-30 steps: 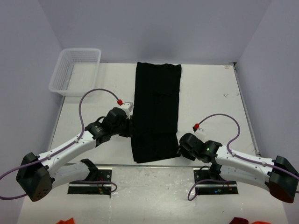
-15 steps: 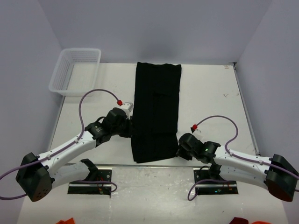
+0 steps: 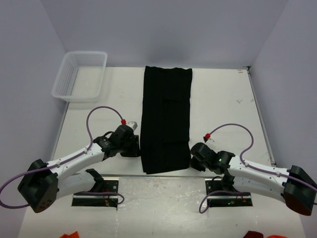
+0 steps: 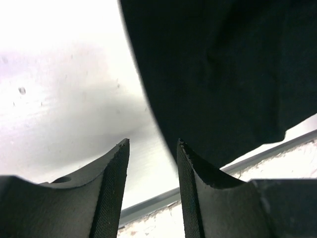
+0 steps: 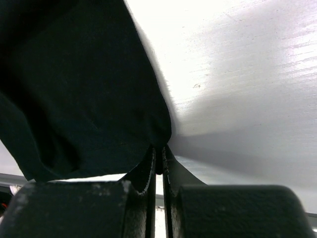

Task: Fold and stack the t-shirts
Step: Grab the bottom of the folded rectangular tshirt with both arms

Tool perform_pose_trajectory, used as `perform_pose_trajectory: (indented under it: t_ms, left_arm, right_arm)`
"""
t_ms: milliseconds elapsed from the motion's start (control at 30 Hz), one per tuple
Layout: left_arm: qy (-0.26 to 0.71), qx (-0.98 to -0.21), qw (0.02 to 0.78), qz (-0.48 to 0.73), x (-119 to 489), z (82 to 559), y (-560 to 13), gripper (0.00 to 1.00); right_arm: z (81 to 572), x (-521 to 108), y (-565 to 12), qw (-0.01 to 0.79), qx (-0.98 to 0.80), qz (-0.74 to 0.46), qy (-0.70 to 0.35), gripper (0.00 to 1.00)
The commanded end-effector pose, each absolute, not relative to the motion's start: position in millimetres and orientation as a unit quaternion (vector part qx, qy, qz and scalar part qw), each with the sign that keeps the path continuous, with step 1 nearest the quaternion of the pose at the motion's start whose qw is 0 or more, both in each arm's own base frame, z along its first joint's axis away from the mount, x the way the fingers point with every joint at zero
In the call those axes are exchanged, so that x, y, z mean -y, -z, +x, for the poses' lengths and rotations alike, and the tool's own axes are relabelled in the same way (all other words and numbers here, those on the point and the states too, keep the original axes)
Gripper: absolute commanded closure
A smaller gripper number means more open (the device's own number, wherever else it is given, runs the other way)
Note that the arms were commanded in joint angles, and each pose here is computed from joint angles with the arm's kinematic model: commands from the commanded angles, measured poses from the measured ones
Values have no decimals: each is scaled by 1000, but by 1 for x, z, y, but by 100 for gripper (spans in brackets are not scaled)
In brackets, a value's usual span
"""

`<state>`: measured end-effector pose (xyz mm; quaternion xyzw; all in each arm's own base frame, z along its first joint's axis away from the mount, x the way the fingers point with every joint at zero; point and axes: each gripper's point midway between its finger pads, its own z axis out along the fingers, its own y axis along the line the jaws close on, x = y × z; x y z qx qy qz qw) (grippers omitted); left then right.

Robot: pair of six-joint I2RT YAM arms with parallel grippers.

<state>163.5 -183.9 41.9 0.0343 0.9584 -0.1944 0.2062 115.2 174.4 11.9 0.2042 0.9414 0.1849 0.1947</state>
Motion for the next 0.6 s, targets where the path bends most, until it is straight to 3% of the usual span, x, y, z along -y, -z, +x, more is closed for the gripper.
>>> perform_pose_trajectory:
  t_ms: [0, 233, 567]
  left_arm:
    - [228, -953, 199, 18, 188, 153, -49, 55]
    - [311, -933, 180, 11, 205, 130, -61, 51]
    - [306, -939, 156, -3, 206, 117, -40, 51]
  right_arm:
    - [117, -163, -10, 207, -946, 195, -154, 100]
    - [118, -168, -9, 205, -948, 183, -157, 100]
    - [118, -166, -13, 212, -946, 186, -161, 100]
